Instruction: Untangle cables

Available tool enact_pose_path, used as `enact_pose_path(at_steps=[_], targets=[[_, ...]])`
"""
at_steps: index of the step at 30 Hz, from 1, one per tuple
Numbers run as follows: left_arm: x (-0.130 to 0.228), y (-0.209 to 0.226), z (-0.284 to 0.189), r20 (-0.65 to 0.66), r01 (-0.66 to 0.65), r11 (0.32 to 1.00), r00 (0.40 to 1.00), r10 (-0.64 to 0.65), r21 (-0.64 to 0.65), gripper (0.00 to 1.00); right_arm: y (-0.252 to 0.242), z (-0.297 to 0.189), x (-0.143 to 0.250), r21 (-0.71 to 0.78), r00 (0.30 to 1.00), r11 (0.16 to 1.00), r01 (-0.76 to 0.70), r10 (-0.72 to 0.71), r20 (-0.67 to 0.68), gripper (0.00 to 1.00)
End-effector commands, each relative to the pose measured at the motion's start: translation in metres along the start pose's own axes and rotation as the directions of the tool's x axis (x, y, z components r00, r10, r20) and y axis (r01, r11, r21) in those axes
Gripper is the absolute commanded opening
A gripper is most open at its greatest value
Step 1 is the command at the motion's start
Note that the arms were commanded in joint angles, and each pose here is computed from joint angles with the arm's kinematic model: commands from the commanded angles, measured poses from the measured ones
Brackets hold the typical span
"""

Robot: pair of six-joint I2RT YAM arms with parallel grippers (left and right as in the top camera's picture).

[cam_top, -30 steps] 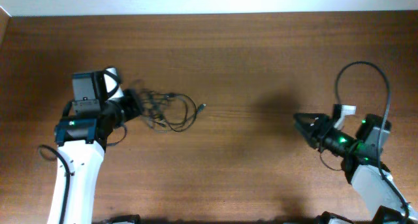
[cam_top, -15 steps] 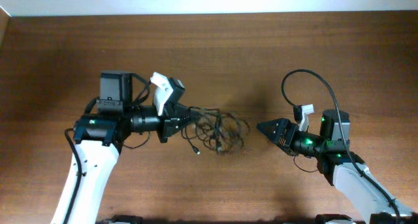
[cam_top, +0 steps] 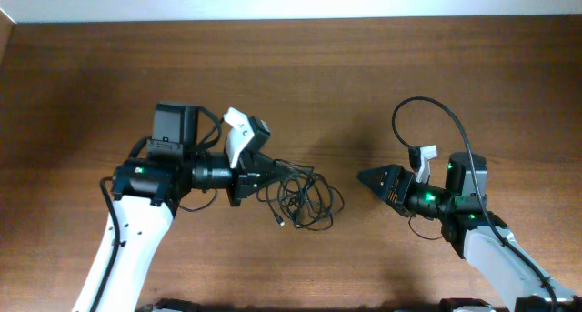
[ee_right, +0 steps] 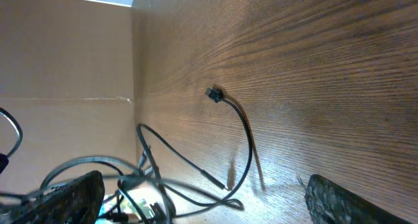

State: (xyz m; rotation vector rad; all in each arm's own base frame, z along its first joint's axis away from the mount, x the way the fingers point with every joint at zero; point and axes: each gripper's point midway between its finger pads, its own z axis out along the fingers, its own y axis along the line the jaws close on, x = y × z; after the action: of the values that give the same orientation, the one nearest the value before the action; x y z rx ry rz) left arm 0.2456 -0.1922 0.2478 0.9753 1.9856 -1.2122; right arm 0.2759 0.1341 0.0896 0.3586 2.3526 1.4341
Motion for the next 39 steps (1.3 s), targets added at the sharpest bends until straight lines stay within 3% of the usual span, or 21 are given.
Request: enact_pose_path(at_steps=[1,12,17,21,24,26,27,28,30,32,36,39], targets=[[-0.006,-0.016,0.006,0.01,-0.062,0.997,0.998,0.061,0.05,0.0,0.0,0.001,0.001,0.005,1.0,1.0,0.022,-0.022,-0.001,0.99],[-0.005,-0.007,0.009,-0.01,-0.091,0.996,0.996,0.091,-0.007,0.0,0.0,0.001,0.001,0.005,1.0,1.0,0.021,-0.021,-0.002,0.99],[0.001,0.012,0.008,-0.039,0.044,0.992,0.998,-0.049,-0.122,0.0,0.0,0.001,0.001,0.005,1.0,1.0,0.021,-0.021,-0.002,0.99],[0.001,0.02,0.007,-0.018,0.182,0.968,0.982,-0.188,-0.171,0.0,0.007,0.001,-0.003,-0.026,0.998,0.997,-0.068,0.068,0.007,0.99],[0.013,0.06,-0.006,0.036,0.349,0.842,0.929,-0.368,-0.412,0.0,0.002,0.001,-0.009,0.004,0.997,0.998,-0.063,0.062,0.044,0.98],[0.011,0.063,-0.008,0.069,0.397,0.815,0.911,-0.408,-0.422,0.0,0.04,-0.002,-0.002,-0.175,0.997,0.983,0.061,-0.067,-0.028,1.0],[0.006,0.061,-0.007,0.076,0.389,0.827,0.916,-0.394,-0.406,0.0,0.072,-0.007,0.002,-0.304,0.976,0.932,0.195,-0.215,-0.034,0.8],[0.002,0.058,-0.005,0.081,0.383,0.842,0.921,-0.382,-0.38,0.0,0.087,-0.008,0.007,-0.358,0.963,0.904,0.234,-0.265,-0.041,0.8],[-0.015,0.044,0.001,0.106,0.379,0.884,0.925,-0.364,-0.273,0.0,0.122,0.002,0.032,-0.448,0.929,0.845,0.291,-0.362,-0.078,0.97],[-0.022,0.042,0.001,0.146,0.453,0.858,0.891,-0.43,-0.24,0.0,0.133,0.023,0.055,-0.45,0.91,0.832,0.325,-0.404,-0.09,0.98],[-0.021,0.043,-0.002,0.151,0.468,0.849,0.883,-0.443,-0.245,0.0,0.088,0.051,0.054,-0.199,0.982,0.973,0.118,-0.145,-0.124,0.98],[-0.029,0.041,-0.02,0.207,0.458,0.85,0.886,-0.414,-0.261,0.0,0.055,0.054,0.061,-0.044,0.986,0.997,-0.062,0.054,-0.157,0.99]])
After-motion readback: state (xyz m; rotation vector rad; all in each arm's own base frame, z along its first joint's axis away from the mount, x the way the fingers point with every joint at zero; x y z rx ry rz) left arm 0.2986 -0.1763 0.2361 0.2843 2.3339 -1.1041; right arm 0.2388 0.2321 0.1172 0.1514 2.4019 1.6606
